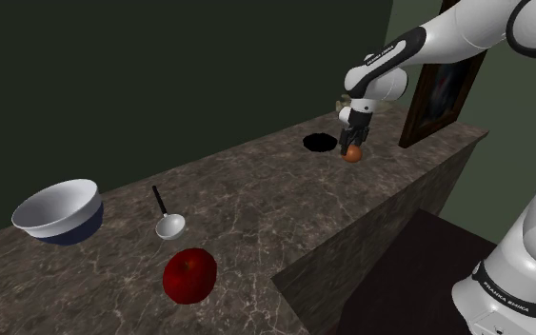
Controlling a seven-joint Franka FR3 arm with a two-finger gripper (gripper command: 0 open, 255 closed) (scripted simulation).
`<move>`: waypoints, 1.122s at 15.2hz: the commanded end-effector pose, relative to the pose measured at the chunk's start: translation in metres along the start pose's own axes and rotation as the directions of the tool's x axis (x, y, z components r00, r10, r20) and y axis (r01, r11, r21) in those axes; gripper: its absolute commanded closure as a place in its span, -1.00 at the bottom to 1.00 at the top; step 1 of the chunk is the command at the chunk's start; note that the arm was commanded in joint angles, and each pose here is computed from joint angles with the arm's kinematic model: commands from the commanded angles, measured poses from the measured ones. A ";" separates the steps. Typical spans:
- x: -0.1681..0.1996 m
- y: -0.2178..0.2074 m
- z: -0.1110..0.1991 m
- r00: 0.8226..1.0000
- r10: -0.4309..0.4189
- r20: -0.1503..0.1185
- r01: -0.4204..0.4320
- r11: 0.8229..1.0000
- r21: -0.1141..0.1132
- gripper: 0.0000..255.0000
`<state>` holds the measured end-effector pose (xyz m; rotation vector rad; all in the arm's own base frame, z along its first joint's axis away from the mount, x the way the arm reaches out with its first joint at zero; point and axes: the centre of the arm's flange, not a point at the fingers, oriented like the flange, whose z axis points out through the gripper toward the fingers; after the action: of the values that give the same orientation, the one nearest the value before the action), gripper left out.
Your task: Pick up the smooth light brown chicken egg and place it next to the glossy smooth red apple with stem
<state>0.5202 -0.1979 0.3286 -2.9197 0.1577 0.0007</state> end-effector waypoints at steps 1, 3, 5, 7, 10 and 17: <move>0.000 0.000 0.000 1.000 0.000 0.001 0.000 1.000 0.000 1.00; 0.000 -0.001 -0.005 1.000 0.000 0.001 0.000 1.000 0.000 1.00; 0.000 -0.003 -0.015 1.000 0.000 0.001 0.000 1.000 0.000 1.00; 0.000 -0.006 -0.025 1.000 0.000 0.001 0.000 1.000 0.000 1.00; -0.001 -0.009 -0.041 1.000 0.000 0.001 0.000 1.000 0.000 1.00; -0.001 -0.017 -0.077 1.000 0.000 0.001 0.000 1.000 0.000 1.00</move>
<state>0.5216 -0.1988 0.4013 -2.9197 0.1574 0.0012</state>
